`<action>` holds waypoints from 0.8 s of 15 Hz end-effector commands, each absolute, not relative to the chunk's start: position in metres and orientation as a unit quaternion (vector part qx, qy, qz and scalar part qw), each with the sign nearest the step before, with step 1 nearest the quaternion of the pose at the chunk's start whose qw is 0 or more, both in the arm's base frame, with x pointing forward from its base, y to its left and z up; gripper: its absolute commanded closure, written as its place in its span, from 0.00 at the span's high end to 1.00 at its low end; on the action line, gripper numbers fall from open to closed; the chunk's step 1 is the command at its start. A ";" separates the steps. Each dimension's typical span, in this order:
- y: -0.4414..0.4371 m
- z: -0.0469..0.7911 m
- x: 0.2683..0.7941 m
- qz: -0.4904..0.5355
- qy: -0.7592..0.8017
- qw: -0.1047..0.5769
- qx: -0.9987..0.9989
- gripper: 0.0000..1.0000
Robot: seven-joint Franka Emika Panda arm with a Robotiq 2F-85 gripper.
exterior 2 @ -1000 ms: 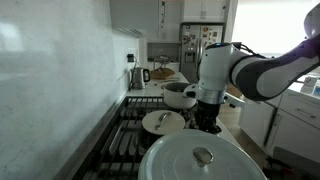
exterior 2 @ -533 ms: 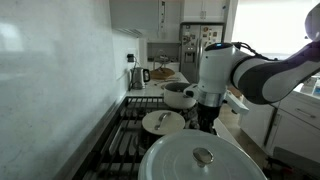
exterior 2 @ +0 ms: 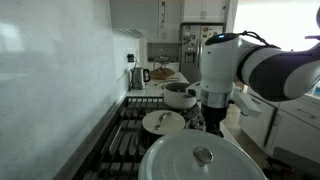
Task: Twist the knob on the stove.
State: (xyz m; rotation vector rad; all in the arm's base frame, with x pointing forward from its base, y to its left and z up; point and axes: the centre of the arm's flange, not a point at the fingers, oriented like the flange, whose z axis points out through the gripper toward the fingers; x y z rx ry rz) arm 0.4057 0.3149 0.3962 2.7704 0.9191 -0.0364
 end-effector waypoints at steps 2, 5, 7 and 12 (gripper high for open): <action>0.331 0.439 0.393 -0.027 0.299 0.129 0.945 0.99; 0.320 0.458 0.391 -0.042 0.292 0.147 0.944 1.00; 0.313 0.468 0.393 -0.053 0.288 0.155 0.943 1.00; 0.303 0.491 0.400 -0.058 0.282 0.165 0.943 1.00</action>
